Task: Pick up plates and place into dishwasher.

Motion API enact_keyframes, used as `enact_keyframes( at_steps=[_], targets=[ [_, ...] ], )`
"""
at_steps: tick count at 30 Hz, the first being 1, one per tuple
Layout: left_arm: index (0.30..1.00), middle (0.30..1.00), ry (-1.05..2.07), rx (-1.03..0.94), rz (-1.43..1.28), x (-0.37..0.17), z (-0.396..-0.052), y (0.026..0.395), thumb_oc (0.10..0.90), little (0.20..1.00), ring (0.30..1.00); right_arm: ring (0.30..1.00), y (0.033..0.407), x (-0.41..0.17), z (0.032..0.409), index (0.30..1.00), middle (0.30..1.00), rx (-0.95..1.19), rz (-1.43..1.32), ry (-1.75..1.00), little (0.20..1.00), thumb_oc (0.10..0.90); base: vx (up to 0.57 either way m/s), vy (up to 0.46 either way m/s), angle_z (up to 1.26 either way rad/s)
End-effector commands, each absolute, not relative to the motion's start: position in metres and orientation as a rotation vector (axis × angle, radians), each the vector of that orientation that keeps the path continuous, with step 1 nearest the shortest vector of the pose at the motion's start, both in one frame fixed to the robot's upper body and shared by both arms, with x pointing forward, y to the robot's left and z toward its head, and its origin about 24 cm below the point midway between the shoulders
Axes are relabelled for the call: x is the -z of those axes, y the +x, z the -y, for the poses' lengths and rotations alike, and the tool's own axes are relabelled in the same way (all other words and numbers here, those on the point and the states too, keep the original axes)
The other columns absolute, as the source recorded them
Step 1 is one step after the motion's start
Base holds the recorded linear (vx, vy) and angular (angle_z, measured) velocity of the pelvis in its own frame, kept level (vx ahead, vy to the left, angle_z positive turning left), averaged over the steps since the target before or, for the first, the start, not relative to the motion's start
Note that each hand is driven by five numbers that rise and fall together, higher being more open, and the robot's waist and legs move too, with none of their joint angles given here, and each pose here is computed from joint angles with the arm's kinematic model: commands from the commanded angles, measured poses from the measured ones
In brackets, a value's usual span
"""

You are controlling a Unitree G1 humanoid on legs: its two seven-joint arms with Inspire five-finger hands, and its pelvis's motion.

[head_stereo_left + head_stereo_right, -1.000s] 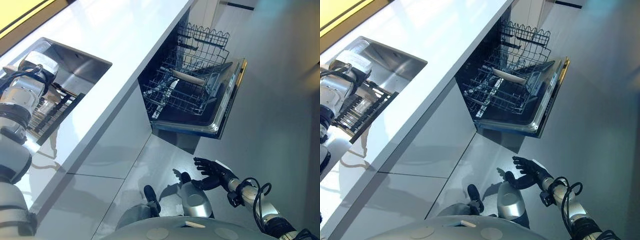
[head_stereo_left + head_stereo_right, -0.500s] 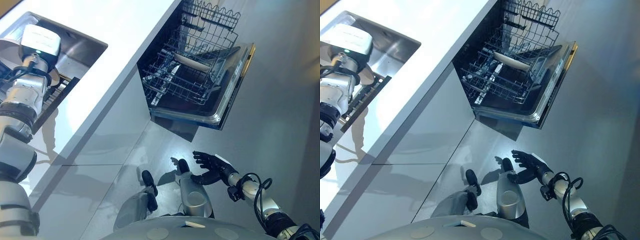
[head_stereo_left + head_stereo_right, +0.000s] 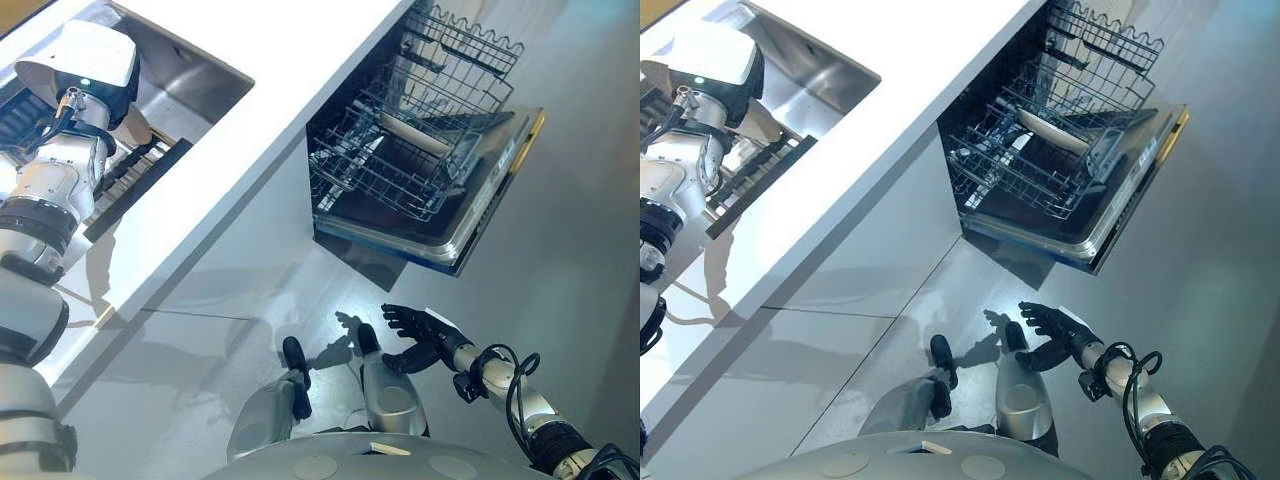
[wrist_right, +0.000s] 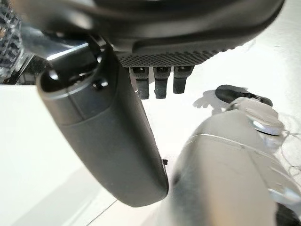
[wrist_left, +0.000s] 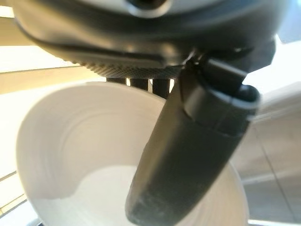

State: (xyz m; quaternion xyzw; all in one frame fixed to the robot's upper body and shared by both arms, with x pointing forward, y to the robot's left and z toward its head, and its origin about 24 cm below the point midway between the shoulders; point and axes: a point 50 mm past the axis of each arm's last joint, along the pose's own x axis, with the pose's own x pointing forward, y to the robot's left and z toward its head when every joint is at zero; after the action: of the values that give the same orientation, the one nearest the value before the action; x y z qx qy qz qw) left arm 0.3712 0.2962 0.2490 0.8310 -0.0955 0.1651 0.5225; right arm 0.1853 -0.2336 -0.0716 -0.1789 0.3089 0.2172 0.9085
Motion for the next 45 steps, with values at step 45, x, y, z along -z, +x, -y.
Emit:
enact_keyframes(
  at_steps=[45],
  targets=[
    [0.300,0.300,0.569,-0.148,0.915,-0.278,-0.232,0.269,0.100,0.200,0.300,0.900,0.249,-0.211,0.170,0.900,0.900,-0.013,0.961,-0.472,0.900,0.800,-0.04,-0.045,0.07]
  ],
)
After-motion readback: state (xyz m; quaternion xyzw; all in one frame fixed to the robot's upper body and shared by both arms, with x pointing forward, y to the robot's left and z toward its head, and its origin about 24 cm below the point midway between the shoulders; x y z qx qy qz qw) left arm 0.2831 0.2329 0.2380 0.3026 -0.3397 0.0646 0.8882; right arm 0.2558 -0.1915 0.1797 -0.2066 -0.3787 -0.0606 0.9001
